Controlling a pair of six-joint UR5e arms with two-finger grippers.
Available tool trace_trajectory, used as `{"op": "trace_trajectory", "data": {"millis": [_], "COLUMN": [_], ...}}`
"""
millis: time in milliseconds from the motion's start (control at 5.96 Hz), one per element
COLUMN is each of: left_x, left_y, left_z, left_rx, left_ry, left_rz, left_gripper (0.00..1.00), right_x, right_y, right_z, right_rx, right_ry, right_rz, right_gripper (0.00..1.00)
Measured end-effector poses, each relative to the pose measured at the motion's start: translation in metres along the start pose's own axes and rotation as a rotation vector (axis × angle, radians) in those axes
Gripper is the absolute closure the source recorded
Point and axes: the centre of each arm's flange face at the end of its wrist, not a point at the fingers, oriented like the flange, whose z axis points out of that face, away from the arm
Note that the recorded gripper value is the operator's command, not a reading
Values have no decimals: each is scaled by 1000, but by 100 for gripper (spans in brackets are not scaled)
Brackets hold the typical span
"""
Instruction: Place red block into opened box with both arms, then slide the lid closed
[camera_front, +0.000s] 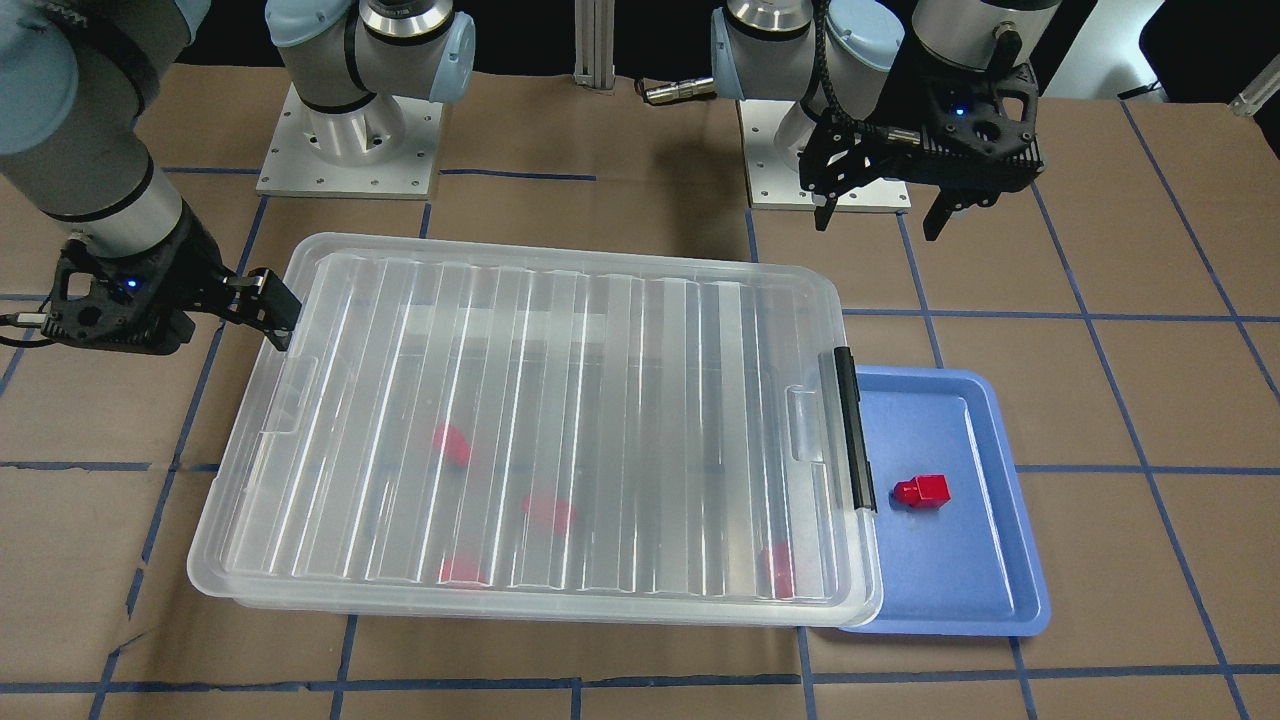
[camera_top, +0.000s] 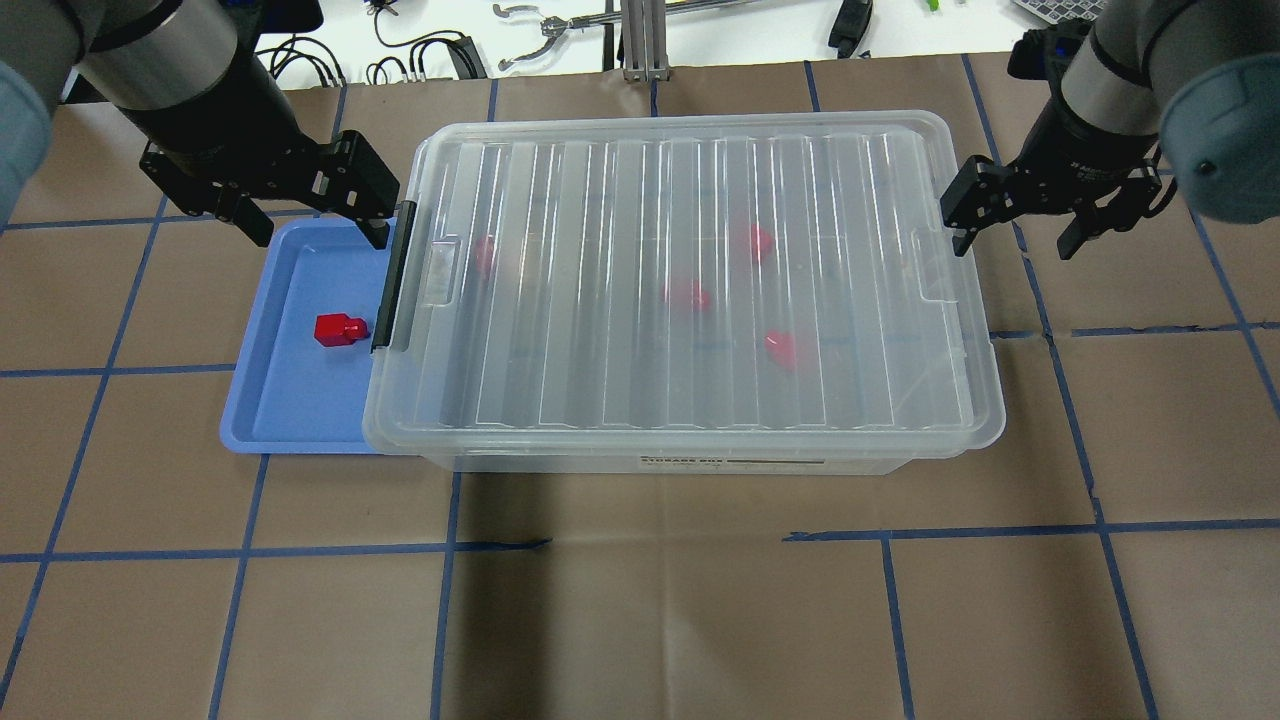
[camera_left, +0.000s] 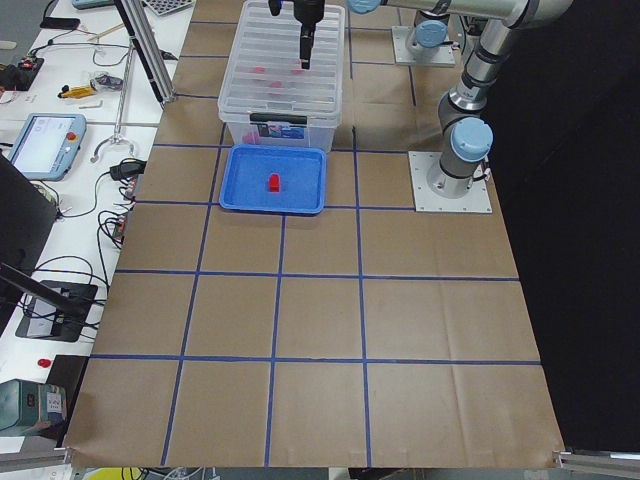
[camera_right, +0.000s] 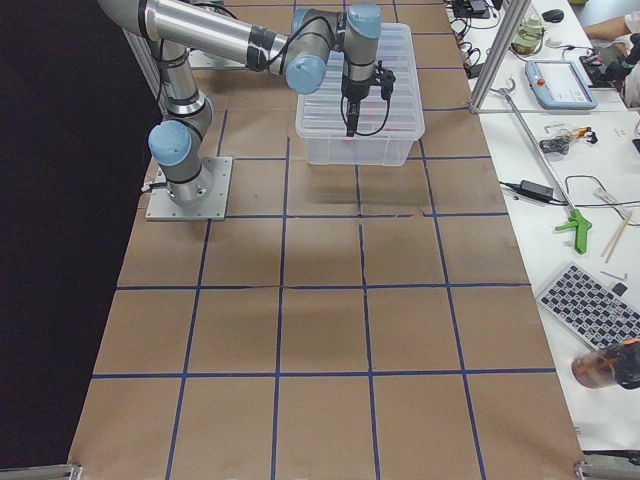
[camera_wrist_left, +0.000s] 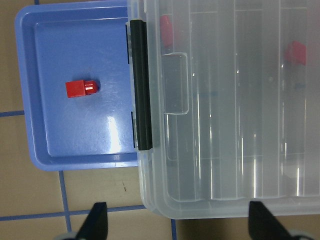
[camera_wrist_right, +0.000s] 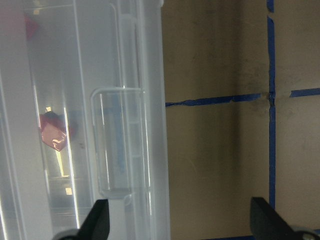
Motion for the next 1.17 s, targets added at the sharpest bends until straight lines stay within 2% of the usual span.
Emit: {"op": "trace_trajectory", "data": {"millis": [503,1175], "left_x": [0,1], "left_y": [2,0], "left_z": [-1,1], "left_rx": [1,-5], "left_ry": [-2,4], "left_rz": [1,3], "left_gripper": [2,2], "right_x": [5,33], "right_y": [9,6], "right_z": [30,37], "right_rx": [-21,-36], "right_ry": [39,38], "right_rz": [-22,-21], "right_gripper": [0,0]}}
